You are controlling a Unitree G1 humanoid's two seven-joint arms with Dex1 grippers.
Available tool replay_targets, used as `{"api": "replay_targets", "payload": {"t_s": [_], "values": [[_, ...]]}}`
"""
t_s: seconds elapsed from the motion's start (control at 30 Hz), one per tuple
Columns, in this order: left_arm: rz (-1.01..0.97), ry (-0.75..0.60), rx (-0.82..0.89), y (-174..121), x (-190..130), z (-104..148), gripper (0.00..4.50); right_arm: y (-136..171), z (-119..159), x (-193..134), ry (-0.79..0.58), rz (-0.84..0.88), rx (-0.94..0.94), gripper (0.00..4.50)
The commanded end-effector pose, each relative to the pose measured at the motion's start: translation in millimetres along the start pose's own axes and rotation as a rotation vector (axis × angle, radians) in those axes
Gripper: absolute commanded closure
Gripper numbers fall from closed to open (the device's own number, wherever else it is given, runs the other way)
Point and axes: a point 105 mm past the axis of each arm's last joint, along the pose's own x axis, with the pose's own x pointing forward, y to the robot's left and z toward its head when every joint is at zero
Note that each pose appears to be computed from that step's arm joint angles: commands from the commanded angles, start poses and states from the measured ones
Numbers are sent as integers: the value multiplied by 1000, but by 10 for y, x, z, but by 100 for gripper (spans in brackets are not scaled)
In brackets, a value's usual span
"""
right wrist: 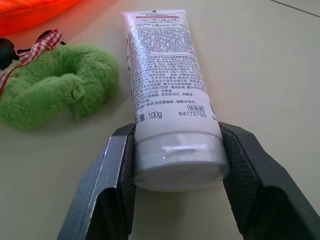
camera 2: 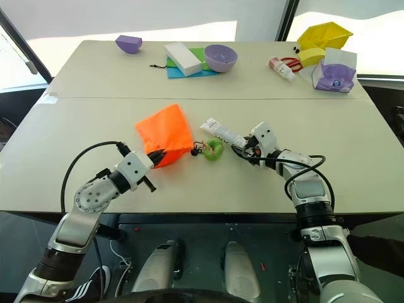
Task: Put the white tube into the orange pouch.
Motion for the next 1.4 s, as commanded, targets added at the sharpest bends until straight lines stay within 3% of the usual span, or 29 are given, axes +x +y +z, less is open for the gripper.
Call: {"api": "replay_targets", "payload": {"t_s": [0.03,0.13,0.23,0.37,0.5,0.73,0.87,1.23,1.4], "values": [[16,-41,22,26,-14,109,450,-13,259,-142,-92,10,-73,268],[19,-42,15,28,-16,117,450,161,518,-365,-221,121,-41,268],[17,-42,16,27,-20,114,450,452,581,-563,-258,253,-67,268],[18,-41,14,34,-13,109,450,791,404,-642,-183,379,-83,268],[13,-46,11,51,2,130,450,999,167,-523,-97,400,-170,268],[-21,-58,16,44,-50,157,450,943,177,-225,-200,224,-79,268],[-15,-53,16,77,-48,150,450,984,267,-168,-251,240,-10,268],[-14,-86,6,101,19,229,450,1135,165,-8,-196,271,-178,268],[-38,-88,5,80,13,228,450,1172,341,159,-242,234,-106,268]]}}
